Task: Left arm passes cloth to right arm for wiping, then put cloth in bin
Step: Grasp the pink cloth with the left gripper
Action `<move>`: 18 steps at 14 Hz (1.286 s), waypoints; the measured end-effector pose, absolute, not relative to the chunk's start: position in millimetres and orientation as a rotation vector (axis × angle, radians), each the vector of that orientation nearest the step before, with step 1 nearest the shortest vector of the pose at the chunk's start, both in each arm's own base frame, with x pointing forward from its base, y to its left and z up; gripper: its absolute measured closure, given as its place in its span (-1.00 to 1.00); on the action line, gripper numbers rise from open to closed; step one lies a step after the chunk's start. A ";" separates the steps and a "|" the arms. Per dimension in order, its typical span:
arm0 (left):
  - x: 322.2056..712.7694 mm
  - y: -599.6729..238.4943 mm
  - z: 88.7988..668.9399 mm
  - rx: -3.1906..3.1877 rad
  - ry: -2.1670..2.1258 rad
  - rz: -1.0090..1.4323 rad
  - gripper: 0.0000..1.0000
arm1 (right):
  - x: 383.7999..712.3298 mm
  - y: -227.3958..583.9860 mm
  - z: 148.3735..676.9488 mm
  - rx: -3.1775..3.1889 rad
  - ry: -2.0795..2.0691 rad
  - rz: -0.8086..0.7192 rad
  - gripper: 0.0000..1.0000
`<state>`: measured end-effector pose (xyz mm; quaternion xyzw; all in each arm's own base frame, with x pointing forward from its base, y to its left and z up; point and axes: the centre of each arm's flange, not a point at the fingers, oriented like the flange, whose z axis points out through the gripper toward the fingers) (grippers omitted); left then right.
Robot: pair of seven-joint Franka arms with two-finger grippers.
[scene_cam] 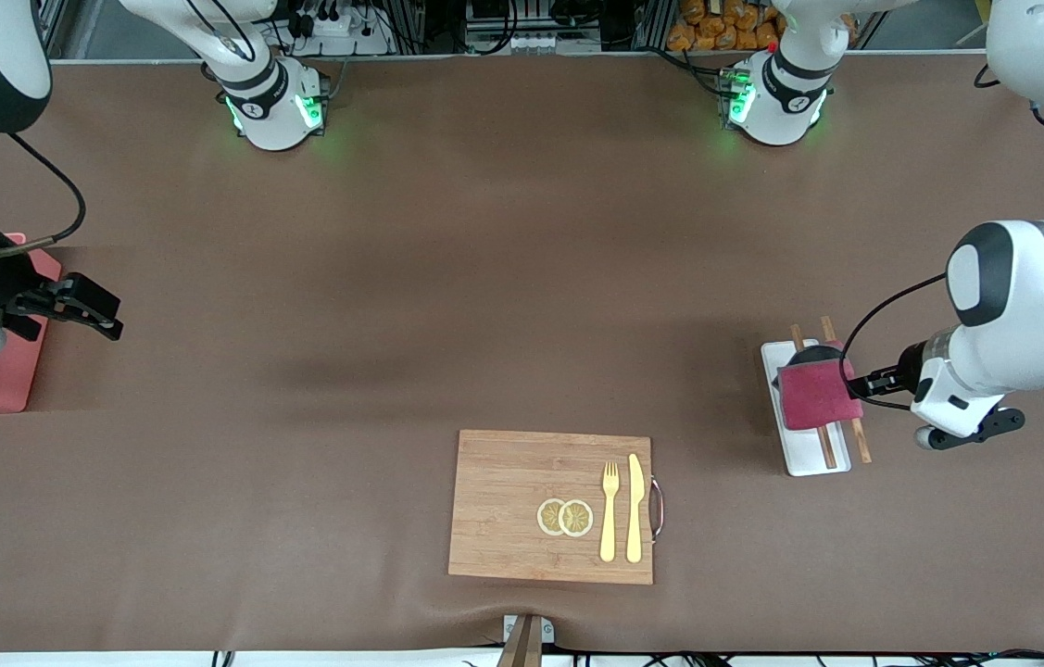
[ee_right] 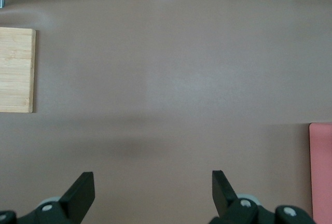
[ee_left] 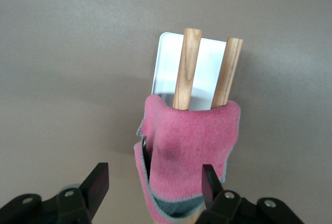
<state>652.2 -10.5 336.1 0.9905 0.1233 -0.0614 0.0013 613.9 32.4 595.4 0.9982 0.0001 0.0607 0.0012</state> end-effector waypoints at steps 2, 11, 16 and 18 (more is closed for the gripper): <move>652.9 -13.8 321.1 3.108 0.379 -0.218 -0.29 | 614.0 32.4 595.0 3.133 0.000 0.190 -1.00; 653.1 -18.9 311.1 3.108 0.367 -0.235 0.02 | 615.0 33.7 595.3 3.133 0.004 0.206 -1.00; 653.0 -21.4 311.1 3.108 0.361 -0.235 0.30 | 615.0 36.4 587.4 3.134 0.011 0.197 -1.00; 653.0 -21.8 311.1 3.108 0.360 -0.235 0.40 | 615.0 36.5 584.8 3.134 0.011 0.198 -1.00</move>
